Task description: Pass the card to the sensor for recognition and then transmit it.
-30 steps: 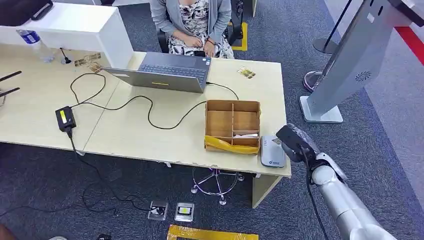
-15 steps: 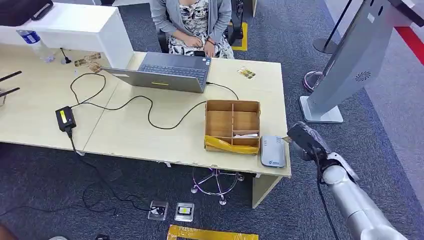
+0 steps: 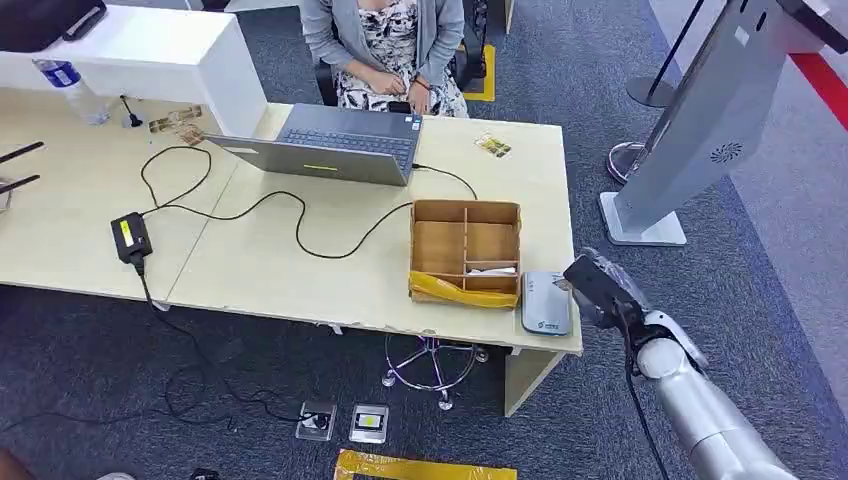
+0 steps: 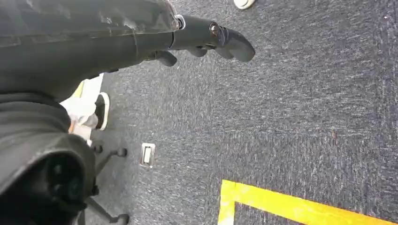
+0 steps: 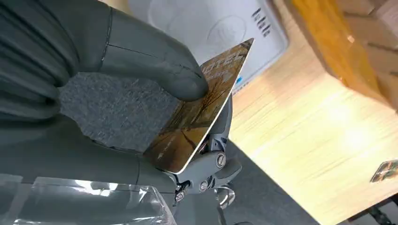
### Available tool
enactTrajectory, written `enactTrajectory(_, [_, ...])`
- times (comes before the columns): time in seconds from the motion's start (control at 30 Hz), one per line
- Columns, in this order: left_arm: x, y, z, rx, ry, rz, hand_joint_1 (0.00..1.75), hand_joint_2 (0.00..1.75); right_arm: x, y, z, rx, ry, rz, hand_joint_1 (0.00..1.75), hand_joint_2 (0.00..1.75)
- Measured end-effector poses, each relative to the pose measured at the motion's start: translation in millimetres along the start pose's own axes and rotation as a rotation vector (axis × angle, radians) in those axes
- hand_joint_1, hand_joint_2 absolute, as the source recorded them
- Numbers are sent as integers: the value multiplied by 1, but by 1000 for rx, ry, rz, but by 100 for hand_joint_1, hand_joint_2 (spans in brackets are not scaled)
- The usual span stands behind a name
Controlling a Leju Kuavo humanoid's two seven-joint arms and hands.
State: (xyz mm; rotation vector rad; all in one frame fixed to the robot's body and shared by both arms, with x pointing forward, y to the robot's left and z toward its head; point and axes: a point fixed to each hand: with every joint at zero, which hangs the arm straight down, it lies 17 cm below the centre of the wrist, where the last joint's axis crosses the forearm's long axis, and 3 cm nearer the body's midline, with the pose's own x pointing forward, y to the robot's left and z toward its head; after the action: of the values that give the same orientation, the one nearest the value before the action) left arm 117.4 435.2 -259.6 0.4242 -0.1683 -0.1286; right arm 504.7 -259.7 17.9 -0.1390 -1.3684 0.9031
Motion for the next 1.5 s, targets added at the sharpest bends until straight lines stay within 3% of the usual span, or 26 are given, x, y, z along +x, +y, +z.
enactTrajectory(0.57, [1, 0, 0, 1, -5, -13, 0, 0, 40, 44, 6, 75, -71, 1, 175, 175])
enactTrajectory(1.23, [2, -1, 0, -16, -7, -37, 0, 0, 40, 31, 4, 47, -109, 25, 175, 175])
enactTrajectory(1.5, [3, -2, 0, -16, -15, -51, 0, 0, 26, 33, 3, 54, -77, 32, 175, 175])
